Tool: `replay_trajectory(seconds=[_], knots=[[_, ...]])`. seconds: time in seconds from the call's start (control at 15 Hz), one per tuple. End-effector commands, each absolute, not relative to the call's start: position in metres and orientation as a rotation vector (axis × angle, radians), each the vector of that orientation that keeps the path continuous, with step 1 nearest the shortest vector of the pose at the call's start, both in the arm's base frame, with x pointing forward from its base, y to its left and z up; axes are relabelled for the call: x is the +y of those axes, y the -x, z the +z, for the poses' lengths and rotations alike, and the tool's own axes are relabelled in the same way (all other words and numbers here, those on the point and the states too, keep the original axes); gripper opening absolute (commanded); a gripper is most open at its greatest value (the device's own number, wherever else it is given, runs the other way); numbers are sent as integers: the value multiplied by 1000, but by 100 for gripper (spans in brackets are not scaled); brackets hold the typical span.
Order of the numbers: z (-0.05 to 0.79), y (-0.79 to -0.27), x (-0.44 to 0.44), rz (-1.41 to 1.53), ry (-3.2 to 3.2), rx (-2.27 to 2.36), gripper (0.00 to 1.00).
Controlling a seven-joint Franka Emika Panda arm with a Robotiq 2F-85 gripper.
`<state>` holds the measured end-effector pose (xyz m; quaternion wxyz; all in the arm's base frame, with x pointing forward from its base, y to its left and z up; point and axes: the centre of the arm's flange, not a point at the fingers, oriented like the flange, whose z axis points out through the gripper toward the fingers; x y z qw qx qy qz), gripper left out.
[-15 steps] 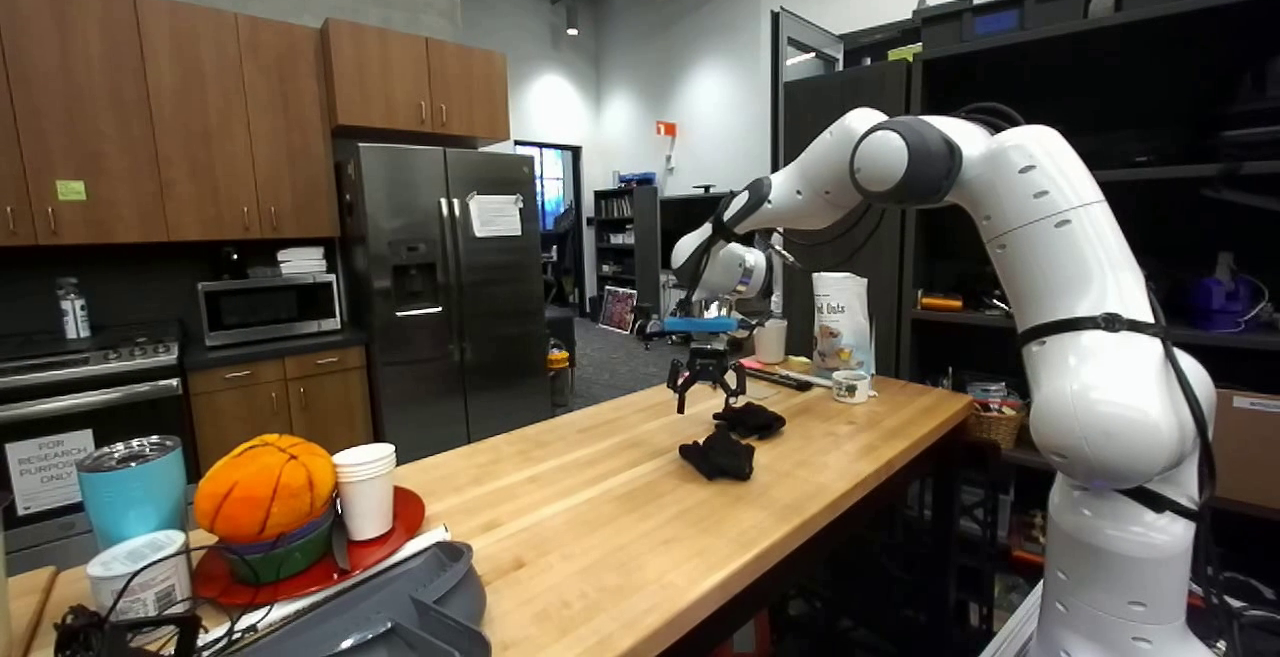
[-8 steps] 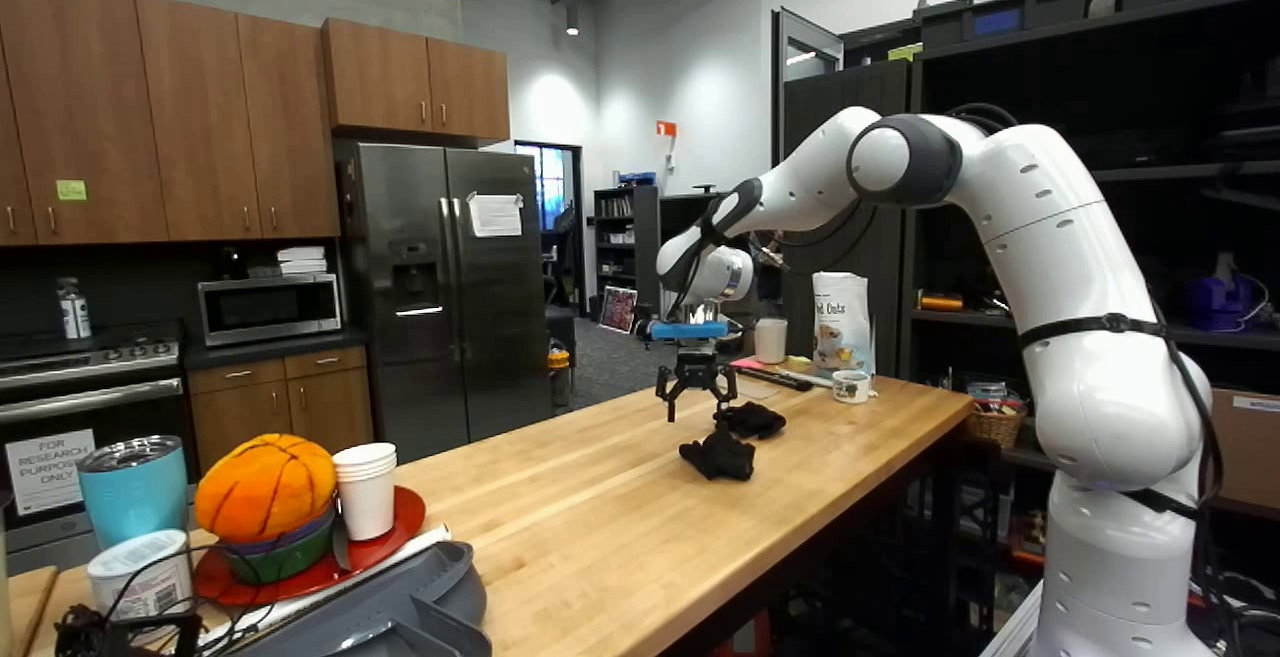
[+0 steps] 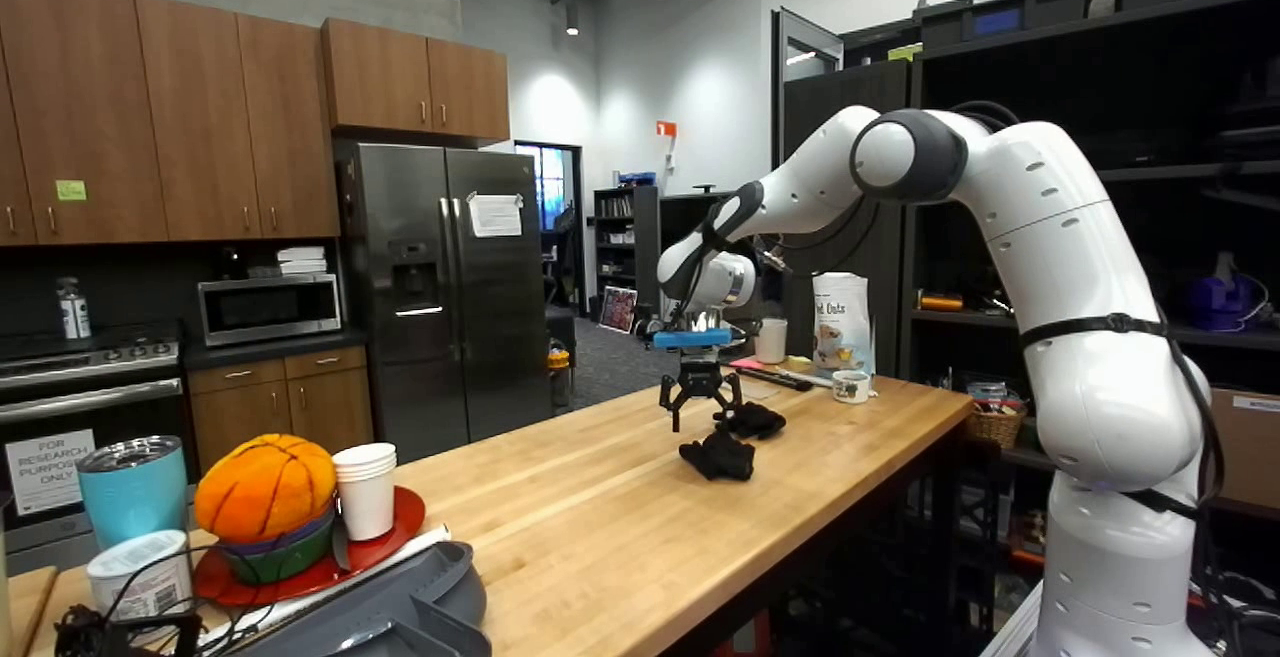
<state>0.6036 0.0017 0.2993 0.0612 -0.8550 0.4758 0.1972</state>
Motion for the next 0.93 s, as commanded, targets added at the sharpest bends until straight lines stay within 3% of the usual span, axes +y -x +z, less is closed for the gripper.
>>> replay_trajectory(seconds=[0.0,0.2,0.27,0.4,0.87], knots=[[307,-572,6,572,2580,1469,100],[307,-559,6,570,2576,1475,97],[308,-555,6,564,2574,1479,73],[310,-550,5,557,2569,1484,70],[323,-541,2,515,2544,1529,14]])
